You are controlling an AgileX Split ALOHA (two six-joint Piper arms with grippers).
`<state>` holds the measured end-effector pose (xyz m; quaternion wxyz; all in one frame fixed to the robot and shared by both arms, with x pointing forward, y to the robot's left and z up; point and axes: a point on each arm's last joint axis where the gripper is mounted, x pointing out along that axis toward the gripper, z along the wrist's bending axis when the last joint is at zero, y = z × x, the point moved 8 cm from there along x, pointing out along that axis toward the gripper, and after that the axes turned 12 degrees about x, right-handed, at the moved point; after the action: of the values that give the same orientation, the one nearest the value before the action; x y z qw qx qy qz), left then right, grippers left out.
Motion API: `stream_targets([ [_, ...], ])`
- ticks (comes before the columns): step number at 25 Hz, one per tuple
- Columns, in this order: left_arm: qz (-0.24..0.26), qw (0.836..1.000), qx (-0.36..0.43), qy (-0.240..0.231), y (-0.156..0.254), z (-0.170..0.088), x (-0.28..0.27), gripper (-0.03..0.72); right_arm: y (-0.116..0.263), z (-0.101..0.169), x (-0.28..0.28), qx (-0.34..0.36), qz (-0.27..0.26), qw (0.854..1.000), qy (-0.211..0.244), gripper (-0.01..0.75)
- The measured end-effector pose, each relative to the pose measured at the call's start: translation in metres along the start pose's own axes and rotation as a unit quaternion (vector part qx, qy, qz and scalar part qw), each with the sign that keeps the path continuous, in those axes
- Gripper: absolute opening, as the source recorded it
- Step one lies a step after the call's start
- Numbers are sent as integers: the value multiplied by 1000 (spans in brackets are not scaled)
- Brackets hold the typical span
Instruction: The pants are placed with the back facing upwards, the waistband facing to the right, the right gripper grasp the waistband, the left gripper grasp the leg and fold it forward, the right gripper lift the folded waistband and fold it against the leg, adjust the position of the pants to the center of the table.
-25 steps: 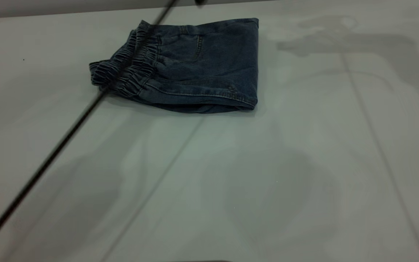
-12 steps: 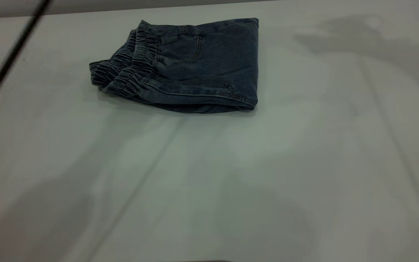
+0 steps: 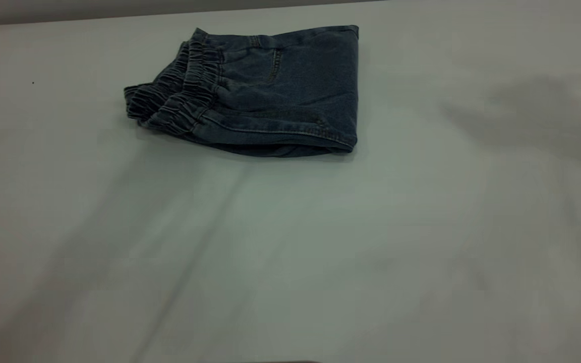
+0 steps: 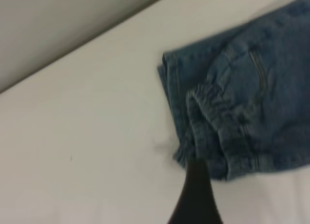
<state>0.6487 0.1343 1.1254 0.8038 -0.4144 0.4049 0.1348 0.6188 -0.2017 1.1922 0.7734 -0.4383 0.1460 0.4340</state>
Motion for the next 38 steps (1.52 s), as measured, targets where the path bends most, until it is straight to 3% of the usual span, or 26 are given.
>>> stream_targets([
  [9, 0, 999, -39, 0, 72, -10, -80, 525, 108, 12, -92, -43, -26, 998, 37, 576],
  [23, 37, 997, -56, 33, 221, -61, -117, 525, 267, -40, -117, -59, -25, 994, 87, 576],
  [30, 21, 998, -59, 30, 291, -84, -124, 525, 321, -85, -117, -92, -67, 982, 152, 576],
  [38, -36, 997, -68, 15, 326, -94, -135, 525, 341, -112, -105, -106, -103, 974, 173, 576],
])
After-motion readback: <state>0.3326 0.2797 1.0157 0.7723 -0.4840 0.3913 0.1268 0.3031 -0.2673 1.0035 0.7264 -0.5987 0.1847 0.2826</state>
